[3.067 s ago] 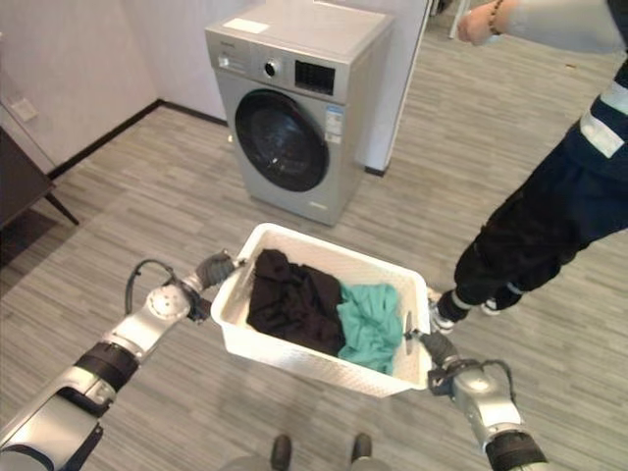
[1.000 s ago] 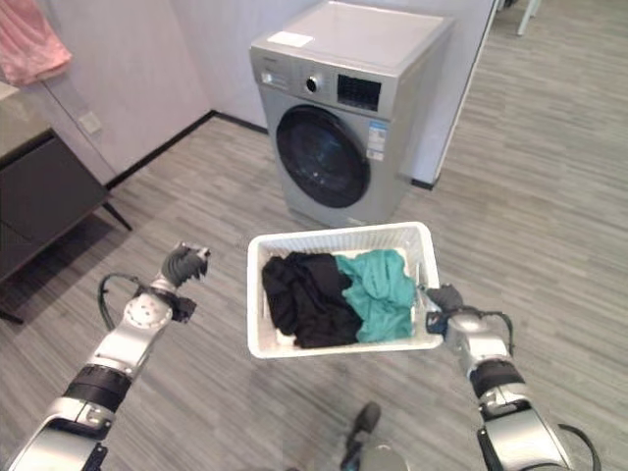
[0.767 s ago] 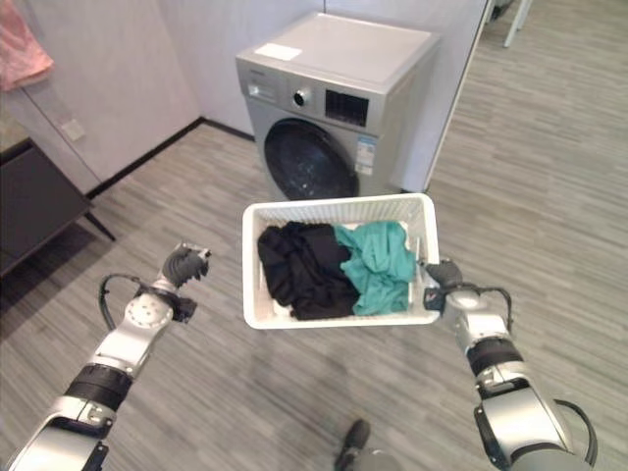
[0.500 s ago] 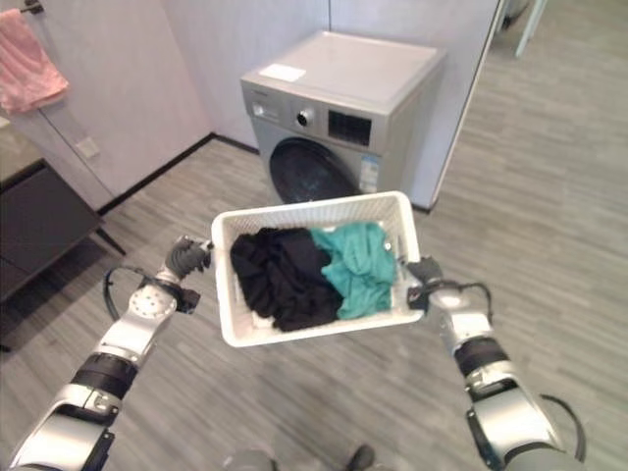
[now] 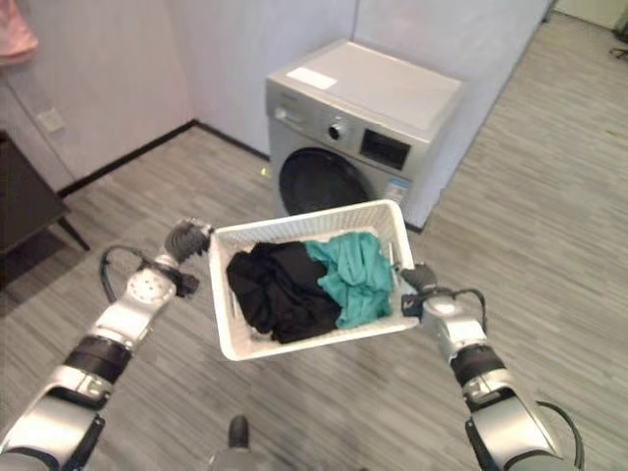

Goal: Grab the laundry basket,head to the washer,open it,put in the laundry and shut it.

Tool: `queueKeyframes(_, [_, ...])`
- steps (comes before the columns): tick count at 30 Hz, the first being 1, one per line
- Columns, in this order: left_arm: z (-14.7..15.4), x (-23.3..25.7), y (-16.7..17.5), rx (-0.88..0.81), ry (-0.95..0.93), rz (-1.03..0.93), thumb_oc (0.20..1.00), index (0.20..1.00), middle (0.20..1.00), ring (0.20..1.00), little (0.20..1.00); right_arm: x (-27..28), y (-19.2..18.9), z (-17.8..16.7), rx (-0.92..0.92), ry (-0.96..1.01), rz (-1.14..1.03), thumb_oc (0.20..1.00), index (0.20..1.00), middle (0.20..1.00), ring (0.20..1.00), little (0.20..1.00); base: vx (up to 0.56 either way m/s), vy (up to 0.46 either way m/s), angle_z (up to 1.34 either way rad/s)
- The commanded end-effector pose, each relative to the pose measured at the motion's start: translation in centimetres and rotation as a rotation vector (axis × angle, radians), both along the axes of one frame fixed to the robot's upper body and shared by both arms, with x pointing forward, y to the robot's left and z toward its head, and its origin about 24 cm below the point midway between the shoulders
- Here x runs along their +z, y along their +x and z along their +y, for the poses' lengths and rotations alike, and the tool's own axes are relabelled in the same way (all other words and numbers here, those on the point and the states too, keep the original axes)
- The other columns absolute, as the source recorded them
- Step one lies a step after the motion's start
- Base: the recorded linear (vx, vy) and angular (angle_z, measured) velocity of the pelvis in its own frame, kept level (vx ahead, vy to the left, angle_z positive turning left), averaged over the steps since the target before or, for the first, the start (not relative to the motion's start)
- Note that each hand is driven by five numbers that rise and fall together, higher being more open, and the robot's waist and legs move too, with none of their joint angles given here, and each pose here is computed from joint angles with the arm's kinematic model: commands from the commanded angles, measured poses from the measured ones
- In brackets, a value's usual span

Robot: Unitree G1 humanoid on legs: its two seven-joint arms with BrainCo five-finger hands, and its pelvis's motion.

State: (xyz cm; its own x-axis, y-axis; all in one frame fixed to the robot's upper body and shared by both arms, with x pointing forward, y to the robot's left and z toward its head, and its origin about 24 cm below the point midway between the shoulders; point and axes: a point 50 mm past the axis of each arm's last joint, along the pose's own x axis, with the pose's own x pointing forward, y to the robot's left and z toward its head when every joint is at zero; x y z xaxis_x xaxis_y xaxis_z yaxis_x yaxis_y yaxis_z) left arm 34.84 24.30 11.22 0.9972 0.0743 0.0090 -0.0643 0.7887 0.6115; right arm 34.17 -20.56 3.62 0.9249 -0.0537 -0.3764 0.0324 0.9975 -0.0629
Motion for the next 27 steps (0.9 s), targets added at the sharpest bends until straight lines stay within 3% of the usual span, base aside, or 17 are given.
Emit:
queueKeyframes(1, [-0.1, 2.6, 0.7, -0.028, 0.023, -0.120, 0.200, 0.200, 0.200, 0.200, 0.200, 10.3, 2.8, -1.0, 0.000, 0.157, -0.446, 0.200, 0.200, 0.200, 0.200, 0.200, 0.18, 0.542, -0.01])
queueKeyframes(6, [2.1, 1.9, -0.5, 0.021, 0.039, -0.087, 0.200, 0.200, 0.200, 0.200, 0.200, 9.5, 2.7, -2.2, -0.023, 0.116, -0.415, 0.200, 0.200, 0.200, 0.200, 0.200, 0.16, 0.410, -0.39])
queueKeyframes(11, [2.3, 1.7, -0.9, 0.029, 0.024, -0.093, 0.200, 0.200, 0.200, 0.200, 0.200, 8.7, 2.1, -3.8, -0.058, 0.089, -0.389, 0.200, 0.200, 0.200, 0.200, 0.200, 0.07, 0.130, -0.36])
queueKeyframes(23, [1.4, 0.7, -0.5, 0.030, 0.000, -0.081, 0.200, 0.200, 0.200, 0.200, 0.200, 9.8, 1.6, -3.8, 0.000, 0.031, -0.426, 0.200, 0.200, 0.200, 0.200, 0.200, 0.29, -0.077, 0.22])
queueKeyframes(27, [2.5, 0.5, -0.9, 0.083, -0.034, -0.081, 0.200, 0.200, 0.200, 0.200, 0.200, 11.5, 1.7, -3.3, 0.049, -0.006, -0.470, 0.200, 0.200, 0.200, 0.200, 0.200, 0.21, -0.246, -0.09])
